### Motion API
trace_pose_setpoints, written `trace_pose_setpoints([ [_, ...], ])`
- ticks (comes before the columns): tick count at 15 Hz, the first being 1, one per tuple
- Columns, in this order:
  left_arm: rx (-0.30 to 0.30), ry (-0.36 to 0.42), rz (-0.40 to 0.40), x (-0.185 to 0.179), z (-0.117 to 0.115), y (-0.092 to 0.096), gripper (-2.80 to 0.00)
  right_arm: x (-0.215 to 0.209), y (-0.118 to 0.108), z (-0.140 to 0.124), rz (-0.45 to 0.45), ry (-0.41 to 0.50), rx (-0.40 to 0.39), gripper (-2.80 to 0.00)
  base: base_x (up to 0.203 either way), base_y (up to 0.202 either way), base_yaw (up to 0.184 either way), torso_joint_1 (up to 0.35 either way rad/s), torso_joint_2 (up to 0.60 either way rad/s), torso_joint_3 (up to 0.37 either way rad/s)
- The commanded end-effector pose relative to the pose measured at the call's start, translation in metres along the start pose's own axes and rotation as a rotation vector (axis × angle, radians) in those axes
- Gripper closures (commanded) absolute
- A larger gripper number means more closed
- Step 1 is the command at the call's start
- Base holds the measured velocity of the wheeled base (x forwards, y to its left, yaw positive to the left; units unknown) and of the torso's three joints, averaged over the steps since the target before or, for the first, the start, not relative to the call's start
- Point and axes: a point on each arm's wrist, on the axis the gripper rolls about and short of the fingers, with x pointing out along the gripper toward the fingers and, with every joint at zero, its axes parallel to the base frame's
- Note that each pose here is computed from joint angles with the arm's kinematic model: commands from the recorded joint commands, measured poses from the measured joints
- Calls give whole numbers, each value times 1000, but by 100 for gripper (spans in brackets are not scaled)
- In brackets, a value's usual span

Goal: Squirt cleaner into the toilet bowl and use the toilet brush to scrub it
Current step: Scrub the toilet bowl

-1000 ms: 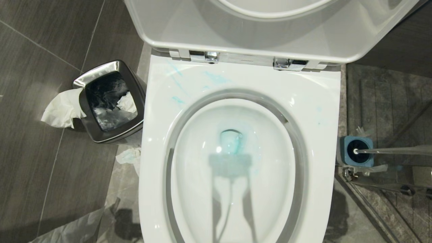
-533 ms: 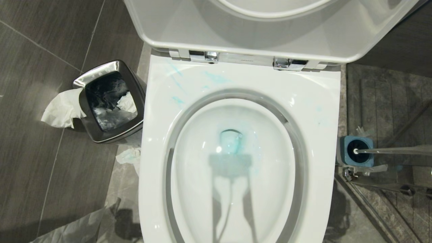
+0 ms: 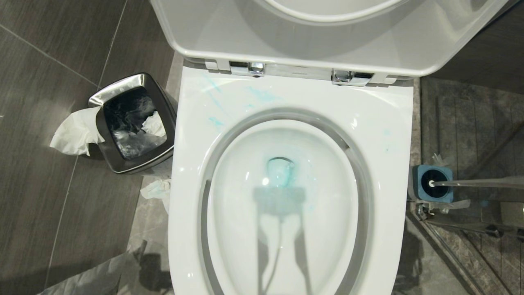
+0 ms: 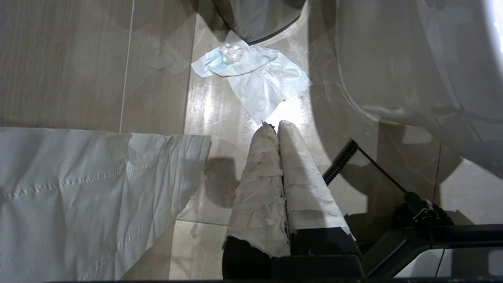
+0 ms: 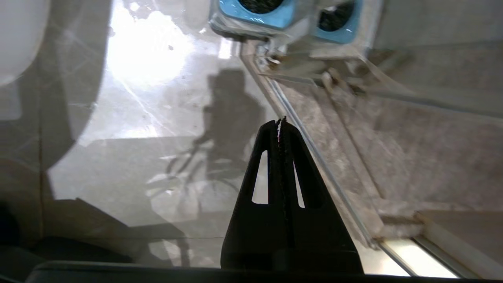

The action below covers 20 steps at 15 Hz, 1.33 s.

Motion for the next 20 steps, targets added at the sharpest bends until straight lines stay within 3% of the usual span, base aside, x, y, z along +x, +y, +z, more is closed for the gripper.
trace_pose_setpoints([
  [1,0,3,0,0,0,0,0,28,7,2,63,94,-5,0,0,0,0,0,0,0],
  [6,0,3,0,0,0,0,0,83,25,8,127,116,9,0,0,0,0,0,0,0],
  [10,0,3,0,0,0,0,0,121,35,11,111,14,13,0,0,0,0,0,0,0],
  [12,0,3,0,0,0,0,0,131,35,14,22,-43,18,0,0,0,0,0,0,0],
  [14,0,3,0,0,0,0,0,136,34,10,-80,-25,10,0,0,0,0,0,0,0],
  [20,0,3,0,0,0,0,0,149,35,11,-139,-20,10,0,0,0,0,0,0,0],
])
